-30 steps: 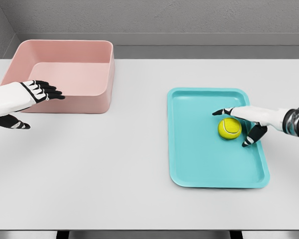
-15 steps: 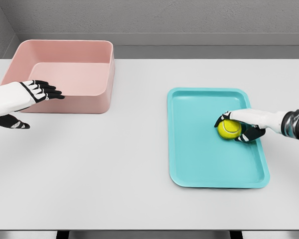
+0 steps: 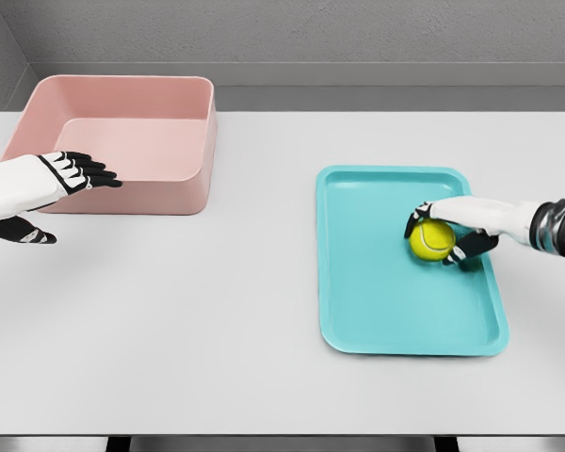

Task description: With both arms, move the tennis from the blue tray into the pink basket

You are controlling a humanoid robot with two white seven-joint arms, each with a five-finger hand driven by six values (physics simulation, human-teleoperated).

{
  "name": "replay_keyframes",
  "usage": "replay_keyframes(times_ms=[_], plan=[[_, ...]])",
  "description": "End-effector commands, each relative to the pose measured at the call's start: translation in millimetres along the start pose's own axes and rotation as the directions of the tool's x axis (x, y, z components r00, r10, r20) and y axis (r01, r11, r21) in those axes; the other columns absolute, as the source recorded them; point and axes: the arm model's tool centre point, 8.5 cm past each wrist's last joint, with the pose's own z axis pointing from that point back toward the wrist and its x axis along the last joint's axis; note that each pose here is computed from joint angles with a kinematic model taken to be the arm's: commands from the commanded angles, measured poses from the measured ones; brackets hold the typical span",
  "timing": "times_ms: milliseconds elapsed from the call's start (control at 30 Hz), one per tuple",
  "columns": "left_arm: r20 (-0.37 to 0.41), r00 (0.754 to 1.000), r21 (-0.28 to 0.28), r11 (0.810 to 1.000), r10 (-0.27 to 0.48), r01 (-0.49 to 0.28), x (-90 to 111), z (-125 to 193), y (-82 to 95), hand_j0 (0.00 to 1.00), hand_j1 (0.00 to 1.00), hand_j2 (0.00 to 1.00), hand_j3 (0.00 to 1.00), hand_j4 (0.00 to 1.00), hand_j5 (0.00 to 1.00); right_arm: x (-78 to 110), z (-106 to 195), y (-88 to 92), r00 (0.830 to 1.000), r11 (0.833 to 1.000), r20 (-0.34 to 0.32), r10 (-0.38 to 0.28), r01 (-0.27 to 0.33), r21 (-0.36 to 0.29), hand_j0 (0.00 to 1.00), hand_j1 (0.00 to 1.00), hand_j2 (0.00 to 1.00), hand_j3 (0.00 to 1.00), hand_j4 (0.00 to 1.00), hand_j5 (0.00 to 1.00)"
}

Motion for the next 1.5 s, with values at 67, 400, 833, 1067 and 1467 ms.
replay_keyframes(times_ms=[67, 400, 833, 1067, 1467], plan=[[-0.001, 1.0, 0.004, 1.0, 0.004, -0.004, -0.2, 0.5, 0.7, 1.0, 1.0, 1.0, 1.0, 1.0, 1.0, 4.9, 3.0, -6.2, 1.0, 1.0, 0.012, 0.009, -0.009, -0.019, 0.45, 0.45, 0.45, 0.45, 0.45, 0.45], [-0.002, 1.0, 0.003, 1.0, 0.005, -0.005, -0.7, 0.7, 0.5, 1.0, 1.0, 1.0, 1.0, 1.0, 1.0, 24.9, -1.2, -22.6, 0.997, 0.998, 0.063, 0.04, -0.036, -0.058, 0.43, 0.43, 0.43, 0.43, 0.43, 0.43], [-0.003, 1.0, 0.002, 1.0, 0.004, -0.004, -0.8, 1.1, 0.7, 1.0, 1.0, 1.0, 1.0, 1.0, 1.0, 65.5, -10.5, -38.8, 0.978, 0.99, 0.18, 0.108, -0.09, -0.105, 0.42, 0.42, 0.42, 0.42, 0.42, 0.42], [-0.005, 1.0, 0.006, 1.0, 0.003, -0.003, -1.5, 1.4, 1.7, 1.0, 1.0, 1.0, 1.0, 1.0, 1.0, 84.2, -16.9, -42.1, 0.952, 0.984, 0.26, 0.162, -0.135, -0.117, 0.39, 0.39, 0.39, 0.39, 0.39, 0.39], [-0.002, 1.0, 0.004, 1.0, 0.004, -0.004, -0.4, 0.9, 1.0, 1.0, 1.0, 1.0, 1.0, 1.0, 1.0, 128.6, -43.4, -42.8, 0.908, 0.978, 0.362, 0.209, -0.186, -0.1, 0.36, 0.36, 0.36, 0.36, 0.36, 0.36]])
